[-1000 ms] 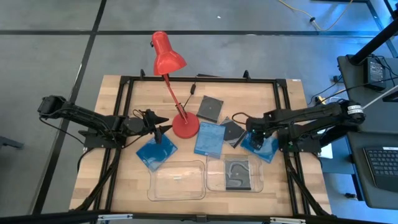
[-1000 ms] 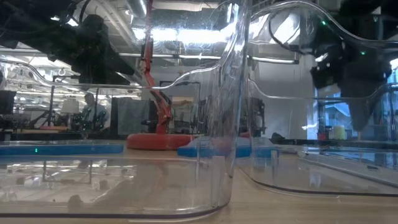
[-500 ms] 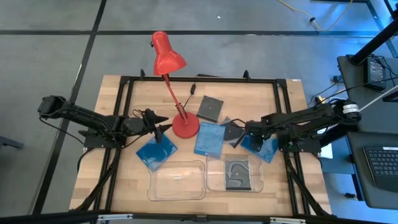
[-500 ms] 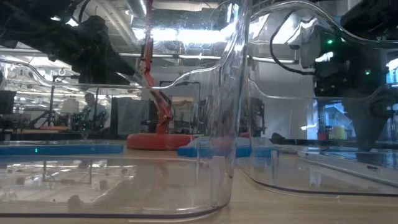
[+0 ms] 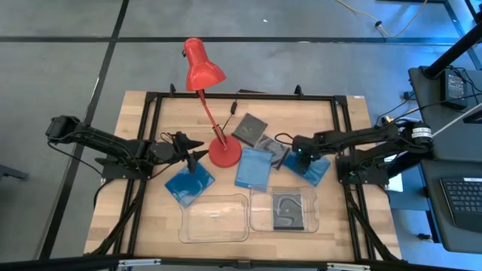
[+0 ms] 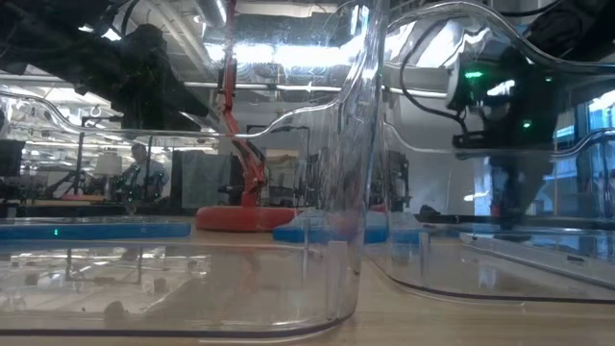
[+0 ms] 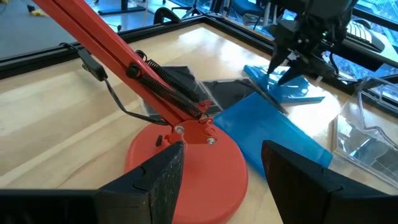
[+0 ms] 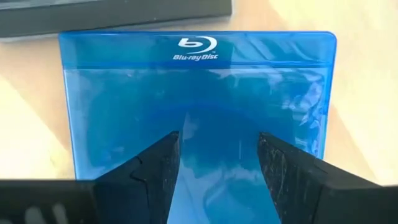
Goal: Pick & place jewel cases by type
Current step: Put the right blue cd case into the left transparent bin
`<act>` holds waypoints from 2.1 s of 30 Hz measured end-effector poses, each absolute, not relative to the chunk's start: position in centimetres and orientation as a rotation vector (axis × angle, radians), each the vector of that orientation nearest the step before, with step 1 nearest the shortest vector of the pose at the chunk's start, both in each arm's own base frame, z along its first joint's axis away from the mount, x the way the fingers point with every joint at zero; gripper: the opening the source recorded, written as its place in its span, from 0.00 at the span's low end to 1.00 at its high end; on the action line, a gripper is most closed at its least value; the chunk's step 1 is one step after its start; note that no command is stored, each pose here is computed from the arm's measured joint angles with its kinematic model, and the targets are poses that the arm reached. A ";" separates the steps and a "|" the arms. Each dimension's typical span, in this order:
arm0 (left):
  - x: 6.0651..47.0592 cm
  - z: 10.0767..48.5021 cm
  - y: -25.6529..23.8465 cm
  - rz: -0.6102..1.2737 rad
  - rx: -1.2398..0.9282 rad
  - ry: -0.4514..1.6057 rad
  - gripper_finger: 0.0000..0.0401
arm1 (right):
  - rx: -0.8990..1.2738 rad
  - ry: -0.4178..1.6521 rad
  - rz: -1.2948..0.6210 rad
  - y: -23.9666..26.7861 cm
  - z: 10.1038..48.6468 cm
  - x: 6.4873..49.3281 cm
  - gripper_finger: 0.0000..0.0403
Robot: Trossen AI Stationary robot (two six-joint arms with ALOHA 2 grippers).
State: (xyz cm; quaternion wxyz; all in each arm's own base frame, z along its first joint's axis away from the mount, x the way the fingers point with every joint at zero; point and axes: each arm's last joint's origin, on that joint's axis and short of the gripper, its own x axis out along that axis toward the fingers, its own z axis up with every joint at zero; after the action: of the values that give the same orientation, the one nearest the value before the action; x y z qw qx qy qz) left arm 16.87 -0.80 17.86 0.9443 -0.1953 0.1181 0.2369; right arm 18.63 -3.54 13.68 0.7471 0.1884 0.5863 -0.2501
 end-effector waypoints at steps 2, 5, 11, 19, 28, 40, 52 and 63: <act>16.9 17.9 -0.8 0.483 -0.398 0.241 0.53 | 0.405 1.246 -0.541 -3.9 13.7 18.9 0.54; 16.9 17.9 -0.8 0.484 -0.398 0.241 0.53 | 0.390 1.203 -0.529 -4.5 13.8 19.3 0.54; 16.9 17.9 -0.8 0.485 -0.397 0.240 0.53 | 0.372 1.118 -0.533 -5.9 13.9 19.9 0.54; 16.9 17.9 -0.8 0.493 -0.388 0.239 0.53 | 0.365 1.073 -0.518 -7.1 12.7 21.2 0.54; 16.9 18.0 -0.8 0.485 -0.352 0.236 0.53 | 0.284 1.056 -0.457 -7.4 13.1 22.1 0.54; 17.8 20.2 -1.2 0.304 -0.213 0.074 0.53 | 0.144 1.084 -0.347 -7.2 16.4 24.2 0.54; 25.0 22.4 -2.1 0.309 -0.119 0.301 0.53 | 0.357 0.863 -0.403 -4.4 21.4 22.8 0.54; 34.5 25.2 -1.3 0.172 -0.139 0.482 0.53 | 0.483 0.837 -0.643 -2.8 23.5 18.8 0.54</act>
State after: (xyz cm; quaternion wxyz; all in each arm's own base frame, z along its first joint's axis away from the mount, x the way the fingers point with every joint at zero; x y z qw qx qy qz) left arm 34.50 -1.29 25.23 0.9651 -0.0685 0.2382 0.0848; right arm 18.77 -2.78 23.54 0.8362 0.2280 0.3956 -0.3038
